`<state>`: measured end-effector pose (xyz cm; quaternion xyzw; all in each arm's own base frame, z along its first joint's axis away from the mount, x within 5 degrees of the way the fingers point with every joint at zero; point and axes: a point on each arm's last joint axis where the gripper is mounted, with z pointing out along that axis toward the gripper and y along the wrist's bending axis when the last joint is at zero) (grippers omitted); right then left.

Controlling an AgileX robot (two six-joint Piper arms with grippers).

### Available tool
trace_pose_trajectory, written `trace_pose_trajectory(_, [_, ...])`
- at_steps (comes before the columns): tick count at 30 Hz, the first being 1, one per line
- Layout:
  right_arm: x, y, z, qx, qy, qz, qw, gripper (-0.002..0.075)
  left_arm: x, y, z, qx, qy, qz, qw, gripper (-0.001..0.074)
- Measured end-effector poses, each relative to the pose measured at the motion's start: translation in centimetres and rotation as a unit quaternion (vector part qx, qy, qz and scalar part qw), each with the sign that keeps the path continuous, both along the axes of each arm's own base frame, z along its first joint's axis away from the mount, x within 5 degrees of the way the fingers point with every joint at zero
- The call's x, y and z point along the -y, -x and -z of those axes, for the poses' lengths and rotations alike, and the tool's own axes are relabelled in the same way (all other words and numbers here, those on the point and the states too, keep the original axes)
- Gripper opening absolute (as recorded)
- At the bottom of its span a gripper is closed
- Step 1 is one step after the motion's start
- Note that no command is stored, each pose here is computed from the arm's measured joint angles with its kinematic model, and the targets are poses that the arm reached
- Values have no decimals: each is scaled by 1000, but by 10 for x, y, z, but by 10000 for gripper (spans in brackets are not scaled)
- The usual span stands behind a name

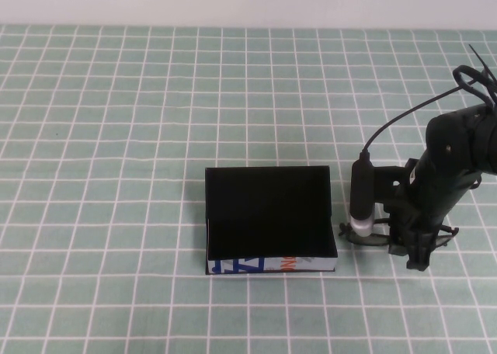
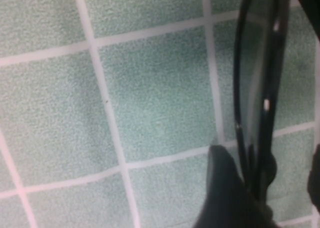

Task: Return glasses to glasses case
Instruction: Pick up the glasses from the table

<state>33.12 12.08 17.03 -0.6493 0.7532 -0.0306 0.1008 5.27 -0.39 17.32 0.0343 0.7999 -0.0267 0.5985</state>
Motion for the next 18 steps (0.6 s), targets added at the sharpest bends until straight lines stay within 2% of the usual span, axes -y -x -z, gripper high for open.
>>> trace_pose_trajectory(8, [1,1,-7,6,-2,0,1000,311,0,0,0,0,0,0,1000,-2])
trace_pose_trajectory(18, [-3,13,-43,27,-63,29,997,310,0,0,0,0,0,0,1000,-2])
